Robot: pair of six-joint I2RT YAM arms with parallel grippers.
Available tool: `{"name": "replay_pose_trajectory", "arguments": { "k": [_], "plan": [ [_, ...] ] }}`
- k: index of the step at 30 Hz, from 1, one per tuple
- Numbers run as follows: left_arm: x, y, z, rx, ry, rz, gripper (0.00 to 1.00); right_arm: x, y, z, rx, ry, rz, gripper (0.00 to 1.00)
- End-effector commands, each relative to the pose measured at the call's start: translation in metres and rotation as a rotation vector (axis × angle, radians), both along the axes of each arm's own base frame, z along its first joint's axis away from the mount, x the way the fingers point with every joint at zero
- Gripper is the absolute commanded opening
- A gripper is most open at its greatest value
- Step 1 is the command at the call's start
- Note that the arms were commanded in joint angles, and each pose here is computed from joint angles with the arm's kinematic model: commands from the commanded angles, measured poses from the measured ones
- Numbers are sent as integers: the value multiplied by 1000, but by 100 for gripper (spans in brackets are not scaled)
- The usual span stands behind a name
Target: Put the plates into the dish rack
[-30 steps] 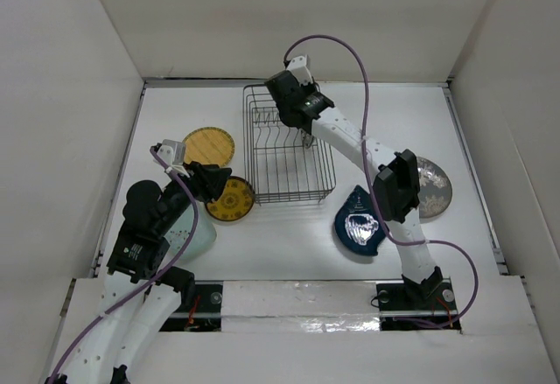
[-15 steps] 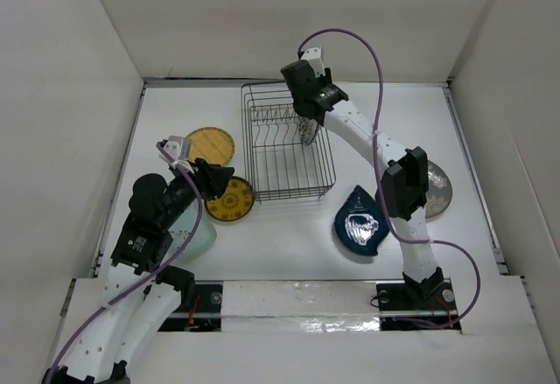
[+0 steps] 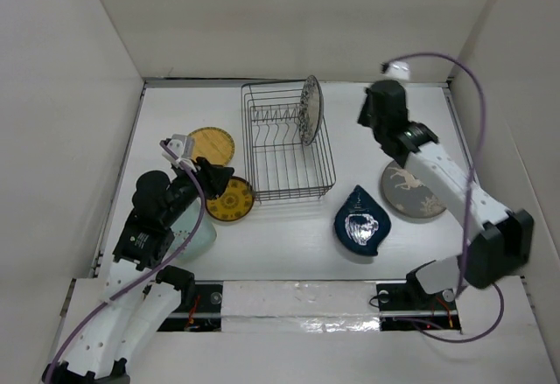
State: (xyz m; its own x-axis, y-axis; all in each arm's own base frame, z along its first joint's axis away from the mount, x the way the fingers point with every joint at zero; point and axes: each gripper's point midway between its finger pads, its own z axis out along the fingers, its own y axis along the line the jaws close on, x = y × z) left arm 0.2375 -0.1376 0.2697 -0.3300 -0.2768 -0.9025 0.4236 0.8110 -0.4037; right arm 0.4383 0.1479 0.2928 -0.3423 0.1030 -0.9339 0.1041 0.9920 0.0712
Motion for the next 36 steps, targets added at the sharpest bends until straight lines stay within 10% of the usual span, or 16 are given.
{"name": "replay_pose_trajectory", "arguments": {
  "k": [1, 7, 12, 15, 30, 36],
  "plan": [
    [-4, -1, 26, -22, -79, -14, 31, -23, -66, 8, 343, -159, -118, 0],
    [-11, -1, 34, -34, -112, -25, 0, -104, -188, -110, 526, -131, -480, 4],
    [-18, -1, 40, -44, -132, -31, 0, -159, -257, -147, 588, -133, -695, 65],
    [-19, 0, 42, -46, -142, -28, 19, -177, -273, -171, 620, -70, -739, 76],
    [-26, -1, 46, -54, -157, -37, 35, -168, -240, -247, 936, 135, -565, 76],
    [-25, -2, 44, -50, -150, -40, 35, -158, -234, -267, 1027, 149, -537, 61]
  ]
}}
